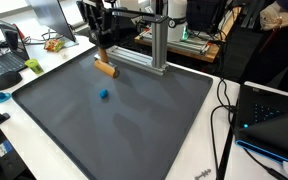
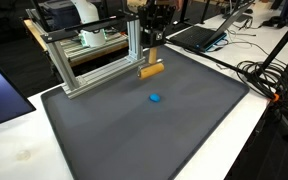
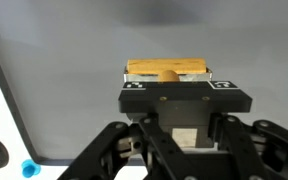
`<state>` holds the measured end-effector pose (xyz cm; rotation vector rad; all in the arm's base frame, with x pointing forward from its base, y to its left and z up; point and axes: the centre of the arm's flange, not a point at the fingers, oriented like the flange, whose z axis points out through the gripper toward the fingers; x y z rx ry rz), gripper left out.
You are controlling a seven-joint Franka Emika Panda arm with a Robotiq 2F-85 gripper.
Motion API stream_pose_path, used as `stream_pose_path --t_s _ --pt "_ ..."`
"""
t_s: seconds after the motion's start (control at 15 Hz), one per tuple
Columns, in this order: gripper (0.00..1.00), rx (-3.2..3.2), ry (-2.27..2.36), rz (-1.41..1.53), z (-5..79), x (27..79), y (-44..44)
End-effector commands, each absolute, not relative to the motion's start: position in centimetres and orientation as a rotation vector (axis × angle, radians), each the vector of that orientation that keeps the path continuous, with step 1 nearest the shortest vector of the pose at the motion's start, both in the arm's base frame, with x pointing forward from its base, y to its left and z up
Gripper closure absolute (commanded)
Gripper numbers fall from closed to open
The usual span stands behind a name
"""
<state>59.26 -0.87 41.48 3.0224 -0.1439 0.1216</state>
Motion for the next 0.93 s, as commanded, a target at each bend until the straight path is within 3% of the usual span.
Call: stream_pose_path --t_s 0.0,0.07,0.13,0.87 --pt "0.53 3.022 -0.143 0.126 41.6 59.3 -0.8" --pt "0.53 3.022 -0.142 0.128 41.7 59.3 -0.8" --pt "0.78 3.022 -0.142 0.129 41.7 59.4 -0.8" --pt "0.78 3.039 -0.228 0.259 36.1 62.5 -1.9"
